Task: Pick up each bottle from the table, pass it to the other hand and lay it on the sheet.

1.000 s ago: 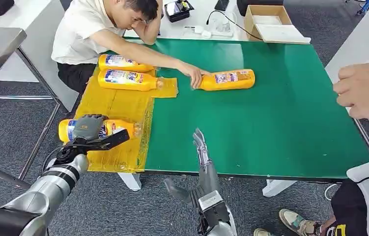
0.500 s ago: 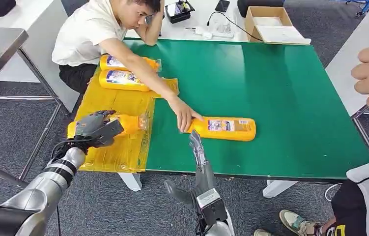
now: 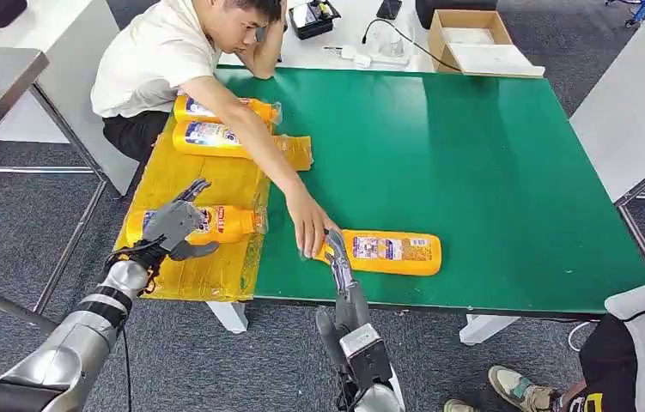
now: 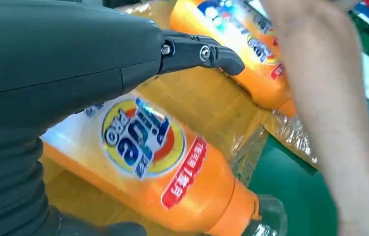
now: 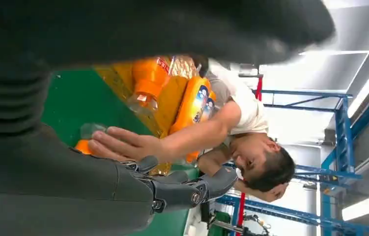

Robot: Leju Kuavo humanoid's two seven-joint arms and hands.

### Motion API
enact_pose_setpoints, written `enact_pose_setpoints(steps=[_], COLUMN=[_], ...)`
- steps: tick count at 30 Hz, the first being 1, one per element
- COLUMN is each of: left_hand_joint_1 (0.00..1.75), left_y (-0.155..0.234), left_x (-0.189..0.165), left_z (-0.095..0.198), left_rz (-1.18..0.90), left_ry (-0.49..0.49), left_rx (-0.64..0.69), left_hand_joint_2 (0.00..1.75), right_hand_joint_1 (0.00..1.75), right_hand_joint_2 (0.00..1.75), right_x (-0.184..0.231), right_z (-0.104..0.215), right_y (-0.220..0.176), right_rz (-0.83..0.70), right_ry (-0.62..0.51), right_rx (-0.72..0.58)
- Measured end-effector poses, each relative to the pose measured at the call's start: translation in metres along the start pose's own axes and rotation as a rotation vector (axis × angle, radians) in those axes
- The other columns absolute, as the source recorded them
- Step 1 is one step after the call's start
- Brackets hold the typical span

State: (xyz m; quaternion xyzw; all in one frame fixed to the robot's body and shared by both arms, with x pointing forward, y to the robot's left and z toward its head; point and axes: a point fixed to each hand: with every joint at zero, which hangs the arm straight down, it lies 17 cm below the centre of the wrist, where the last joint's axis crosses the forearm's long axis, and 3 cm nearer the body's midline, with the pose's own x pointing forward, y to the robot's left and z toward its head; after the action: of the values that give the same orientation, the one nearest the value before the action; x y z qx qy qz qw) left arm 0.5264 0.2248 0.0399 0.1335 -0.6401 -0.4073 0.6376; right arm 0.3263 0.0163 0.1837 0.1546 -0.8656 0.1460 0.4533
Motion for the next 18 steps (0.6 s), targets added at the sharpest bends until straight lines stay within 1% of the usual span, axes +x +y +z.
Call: enact_pose_setpoints(steps=[3,7,15,16,18], left_hand_joint_1=[0.0,0.0,0.0,0.0,0.0], left_y=[-0.002,-0.003,-0.003,-0.002,0.014], left_x=[0.0,0.013,0.019,0.024,0.048], left_z=[0.005,0.009,0.014,0.015,0.021], left_rz=[-0.006,0.083,0.097,0.138,0.269], left_ry=[-0.012,-0.068,-0.094,-0.118,-0.207], left_rx=[-0.005,0.015,0.018,0.031,0.114], left_hand_joint_2=[1.75,1.75,1.75,1.75,1.75], right_hand_joint_1=[0.0,0.0,0.0,0.0,0.0], right_hand_joint_2=[0.0,0.0,0.0,1.75,1.75], right_x=[-0.002,-0.004,-0.005,-0.005,-0.003], right_z=[0.001,0.002,0.002,0.002,0.002], right_y=[0.0,0.0,0.0,0.0,-0.004], right_rz=[0.003,0.006,0.007,0.005,0.015], right_ry=[0.006,0.01,0.013,0.014,0.008], right_rx=[-0.001,-0.002,-0.001,-0.003,-0.014])
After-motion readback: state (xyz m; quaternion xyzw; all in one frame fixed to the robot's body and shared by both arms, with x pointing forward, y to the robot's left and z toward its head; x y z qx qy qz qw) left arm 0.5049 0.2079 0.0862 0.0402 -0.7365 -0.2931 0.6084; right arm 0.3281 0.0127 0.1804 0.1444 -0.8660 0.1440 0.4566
